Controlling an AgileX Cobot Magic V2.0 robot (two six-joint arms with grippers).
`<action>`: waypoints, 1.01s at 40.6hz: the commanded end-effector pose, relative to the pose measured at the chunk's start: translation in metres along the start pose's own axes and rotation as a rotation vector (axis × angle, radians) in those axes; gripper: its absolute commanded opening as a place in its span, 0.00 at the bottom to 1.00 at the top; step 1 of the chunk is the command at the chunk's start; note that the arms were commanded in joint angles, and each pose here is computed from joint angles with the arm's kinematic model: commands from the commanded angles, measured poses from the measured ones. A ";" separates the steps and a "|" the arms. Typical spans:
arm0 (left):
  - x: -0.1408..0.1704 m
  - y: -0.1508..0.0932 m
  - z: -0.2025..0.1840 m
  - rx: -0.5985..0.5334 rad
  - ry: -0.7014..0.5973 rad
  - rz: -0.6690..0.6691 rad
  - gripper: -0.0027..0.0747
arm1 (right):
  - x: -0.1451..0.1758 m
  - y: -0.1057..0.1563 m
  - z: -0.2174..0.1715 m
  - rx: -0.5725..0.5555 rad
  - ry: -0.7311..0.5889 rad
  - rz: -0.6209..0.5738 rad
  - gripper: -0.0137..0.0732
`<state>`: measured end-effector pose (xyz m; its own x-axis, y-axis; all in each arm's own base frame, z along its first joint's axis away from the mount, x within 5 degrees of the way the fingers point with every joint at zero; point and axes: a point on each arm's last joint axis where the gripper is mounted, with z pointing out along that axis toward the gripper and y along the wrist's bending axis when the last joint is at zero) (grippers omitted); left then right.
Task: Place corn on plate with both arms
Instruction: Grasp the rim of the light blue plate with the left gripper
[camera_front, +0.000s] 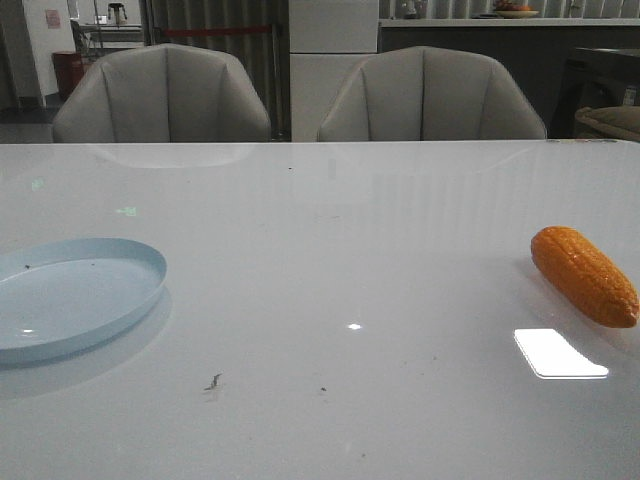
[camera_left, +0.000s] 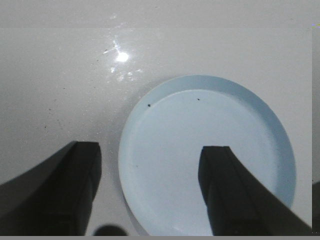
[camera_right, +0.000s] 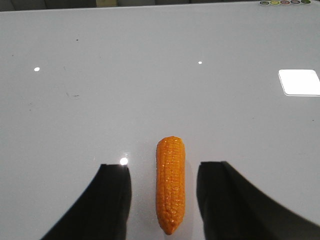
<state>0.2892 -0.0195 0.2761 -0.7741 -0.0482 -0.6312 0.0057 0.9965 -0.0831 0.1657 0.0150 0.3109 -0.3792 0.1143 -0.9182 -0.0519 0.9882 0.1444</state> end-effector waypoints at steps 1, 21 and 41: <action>-0.023 0.008 0.009 -0.014 -0.055 -0.062 0.64 | -0.016 0.002 -0.004 -0.006 -0.106 -0.003 0.65; -0.005 0.026 0.082 -0.056 0.225 -0.096 0.58 | -0.016 0.002 -0.004 -0.006 -0.106 -0.003 0.65; 0.010 0.028 0.111 -0.058 0.325 -0.111 0.57 | -0.016 0.002 -0.004 -0.006 -0.104 -0.003 0.65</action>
<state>0.3461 0.0009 0.1642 -0.9535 -0.1197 -0.2764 -0.1056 0.9923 -0.0654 0.1657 0.0150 0.3109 -0.3799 0.1142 -0.9180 -0.0519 0.9882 0.1444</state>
